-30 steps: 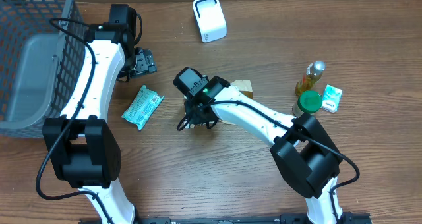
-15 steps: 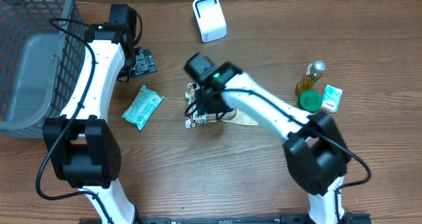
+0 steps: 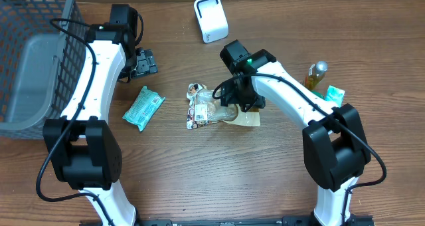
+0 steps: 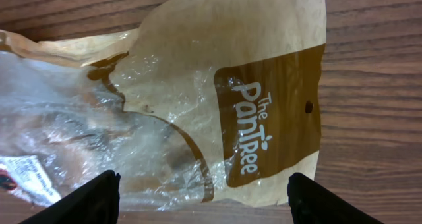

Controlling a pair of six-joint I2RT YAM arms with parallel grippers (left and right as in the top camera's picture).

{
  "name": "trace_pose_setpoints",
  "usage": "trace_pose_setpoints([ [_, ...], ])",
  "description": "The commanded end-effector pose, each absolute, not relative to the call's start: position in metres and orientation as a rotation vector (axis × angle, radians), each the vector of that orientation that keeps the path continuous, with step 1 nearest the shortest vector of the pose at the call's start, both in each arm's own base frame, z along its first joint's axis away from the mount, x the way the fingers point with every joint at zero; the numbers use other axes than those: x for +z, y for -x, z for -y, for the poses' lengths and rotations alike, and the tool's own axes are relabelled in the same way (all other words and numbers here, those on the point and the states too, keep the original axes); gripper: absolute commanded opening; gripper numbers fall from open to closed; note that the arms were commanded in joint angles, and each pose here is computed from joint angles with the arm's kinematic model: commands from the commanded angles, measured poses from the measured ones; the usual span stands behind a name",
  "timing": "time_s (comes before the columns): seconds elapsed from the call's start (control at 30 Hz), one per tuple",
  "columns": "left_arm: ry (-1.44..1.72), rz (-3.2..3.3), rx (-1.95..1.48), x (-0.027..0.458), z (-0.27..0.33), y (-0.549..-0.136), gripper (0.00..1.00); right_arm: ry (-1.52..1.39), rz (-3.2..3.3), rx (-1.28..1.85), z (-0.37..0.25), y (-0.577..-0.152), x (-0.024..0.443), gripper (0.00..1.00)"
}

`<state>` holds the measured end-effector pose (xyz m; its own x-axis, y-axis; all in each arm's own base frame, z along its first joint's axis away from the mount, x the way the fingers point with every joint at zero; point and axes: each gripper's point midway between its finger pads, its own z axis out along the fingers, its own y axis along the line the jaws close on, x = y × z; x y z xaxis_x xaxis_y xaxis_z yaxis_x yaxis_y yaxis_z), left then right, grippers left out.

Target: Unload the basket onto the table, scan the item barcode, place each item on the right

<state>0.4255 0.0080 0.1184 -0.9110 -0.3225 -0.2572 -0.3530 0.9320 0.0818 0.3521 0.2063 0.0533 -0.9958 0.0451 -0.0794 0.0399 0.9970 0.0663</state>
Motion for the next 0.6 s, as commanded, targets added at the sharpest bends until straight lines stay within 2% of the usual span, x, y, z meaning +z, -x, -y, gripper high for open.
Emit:
trace_pose_setpoints([
  [0.0,0.482,-2.839,0.202,0.1215,-0.0090,-0.4302,1.00,-0.071,-3.012,0.041,-0.1986,-0.3571,0.0571,0.79],
  [0.57,0.482,-2.839,0.202,0.1215,-0.0090,-0.4302,1.00,-0.071,-3.006,0.042,-0.1985,-0.3579,0.0533,0.82],
])
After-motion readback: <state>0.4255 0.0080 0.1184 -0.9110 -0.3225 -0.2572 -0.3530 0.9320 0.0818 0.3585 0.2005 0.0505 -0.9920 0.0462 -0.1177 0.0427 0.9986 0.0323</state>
